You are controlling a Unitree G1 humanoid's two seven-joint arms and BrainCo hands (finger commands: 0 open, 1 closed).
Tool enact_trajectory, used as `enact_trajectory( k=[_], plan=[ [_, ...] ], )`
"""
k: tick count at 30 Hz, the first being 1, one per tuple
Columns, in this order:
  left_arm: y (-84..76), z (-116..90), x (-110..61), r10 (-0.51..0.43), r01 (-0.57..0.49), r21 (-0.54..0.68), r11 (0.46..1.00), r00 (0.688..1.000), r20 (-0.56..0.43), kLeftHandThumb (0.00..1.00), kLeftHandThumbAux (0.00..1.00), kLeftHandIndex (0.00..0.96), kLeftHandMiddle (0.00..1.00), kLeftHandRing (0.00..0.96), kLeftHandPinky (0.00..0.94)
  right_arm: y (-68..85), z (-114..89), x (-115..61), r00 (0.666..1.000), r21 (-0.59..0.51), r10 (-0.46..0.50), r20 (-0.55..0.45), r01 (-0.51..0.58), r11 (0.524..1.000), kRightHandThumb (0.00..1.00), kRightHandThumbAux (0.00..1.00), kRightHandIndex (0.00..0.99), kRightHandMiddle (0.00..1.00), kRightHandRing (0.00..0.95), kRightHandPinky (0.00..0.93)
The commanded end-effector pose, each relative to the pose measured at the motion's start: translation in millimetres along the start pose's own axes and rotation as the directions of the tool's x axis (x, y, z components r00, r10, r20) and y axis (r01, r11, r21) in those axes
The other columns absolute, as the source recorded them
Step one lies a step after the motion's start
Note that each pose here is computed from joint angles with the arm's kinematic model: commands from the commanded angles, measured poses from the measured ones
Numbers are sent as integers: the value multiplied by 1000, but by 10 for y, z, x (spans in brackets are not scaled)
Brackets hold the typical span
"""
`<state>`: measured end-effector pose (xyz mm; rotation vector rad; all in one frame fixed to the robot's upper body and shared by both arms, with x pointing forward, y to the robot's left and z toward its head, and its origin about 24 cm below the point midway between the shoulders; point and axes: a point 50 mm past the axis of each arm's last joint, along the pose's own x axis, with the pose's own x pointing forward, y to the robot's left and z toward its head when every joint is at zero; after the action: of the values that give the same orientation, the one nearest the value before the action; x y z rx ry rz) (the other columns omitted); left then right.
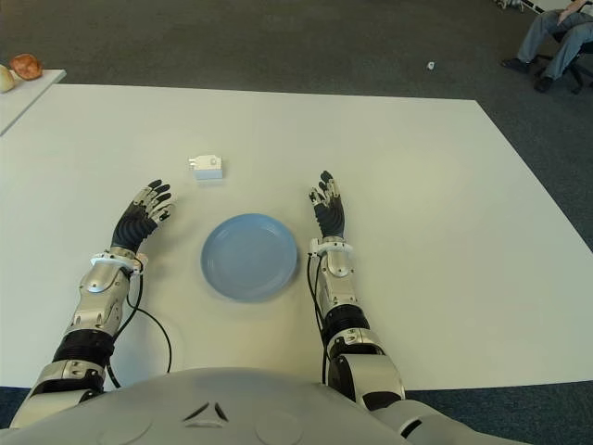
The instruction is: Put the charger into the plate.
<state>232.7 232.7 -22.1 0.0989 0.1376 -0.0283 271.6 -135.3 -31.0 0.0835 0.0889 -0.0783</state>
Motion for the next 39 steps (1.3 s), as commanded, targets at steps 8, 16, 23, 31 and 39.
enact_trajectory(
  k=[8,16,23,31,39],
  plan=[
    [-5,71,86,0,0,11,1000,1000,-1,65,694,38,112,111,126,-44,-365,-233,982,-4,-26,-185,26,1000,1,559,0,44,22,31],
    [2,747,557,68,-95,194,976,988,142,153,702,47,98,99,109,-64,-371,-236,982,8,-10,-187,12,1000,0,575,0,46,23,29],
    [-106,1052,774,100,-167,293,941,968,231,207,695,50,72,70,79,-66,-377,-235,982,14,-2,-190,5,1000,0,591,0,37,15,24],
    [-198,1282,928,54,-194,470,861,954,296,159,648,9,20,20,42,-66,-389,-237,981,7,-15,-193,16,1000,0,578,0,40,19,32],
    [-242,1438,1230,1,-188,644,742,960,279,93,567,0,1,9,71,-60,-394,-241,980,-1,-25,-195,25,1000,0,560,0,43,23,36]
  ],
)
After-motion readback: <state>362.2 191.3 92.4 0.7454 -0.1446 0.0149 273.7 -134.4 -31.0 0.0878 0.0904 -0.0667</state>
